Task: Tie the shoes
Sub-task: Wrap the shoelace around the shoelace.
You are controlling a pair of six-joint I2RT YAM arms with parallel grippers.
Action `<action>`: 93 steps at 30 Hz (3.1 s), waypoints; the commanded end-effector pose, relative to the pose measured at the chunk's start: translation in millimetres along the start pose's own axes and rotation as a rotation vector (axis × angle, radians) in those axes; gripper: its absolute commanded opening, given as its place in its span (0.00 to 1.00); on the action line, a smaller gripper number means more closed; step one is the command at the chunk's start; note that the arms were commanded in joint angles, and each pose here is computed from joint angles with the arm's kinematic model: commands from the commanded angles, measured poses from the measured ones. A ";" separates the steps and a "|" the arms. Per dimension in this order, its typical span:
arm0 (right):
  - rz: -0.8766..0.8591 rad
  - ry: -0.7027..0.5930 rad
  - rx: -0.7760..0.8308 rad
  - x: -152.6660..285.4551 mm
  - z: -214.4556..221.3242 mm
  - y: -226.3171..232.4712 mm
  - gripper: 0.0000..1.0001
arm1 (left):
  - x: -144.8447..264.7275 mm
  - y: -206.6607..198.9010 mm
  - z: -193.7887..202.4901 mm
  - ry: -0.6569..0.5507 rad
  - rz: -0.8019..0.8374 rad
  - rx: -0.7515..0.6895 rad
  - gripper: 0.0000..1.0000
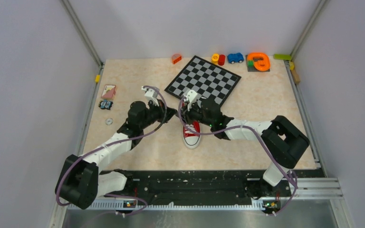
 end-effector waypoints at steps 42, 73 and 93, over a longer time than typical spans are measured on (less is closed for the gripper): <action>-0.077 -0.121 0.222 -9.0 -23.6 3.5 0.05 | 1.0 -20.5 -23.6 -0.051 0.095 -0.074 0.00; -0.035 -0.071 -0.213 0.3 -30.9 -18.6 0.00 | 7.8 1.2 26.3 -0.211 0.025 -0.270 0.51; 0.081 0.027 -0.444 1.4 -37.9 -24.2 0.00 | -33.3 2.7 31.4 -0.340 0.009 -0.351 0.48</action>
Point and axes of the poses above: each gripper's point midway between its finger pads, its own x axis back along the fingers, its own y axis along the line the jaws close on, z = x × y, the point moved 7 cm from there along x, back along the fingers, and after that the axes turned 7 degrees about x, right-handed, at the moved point
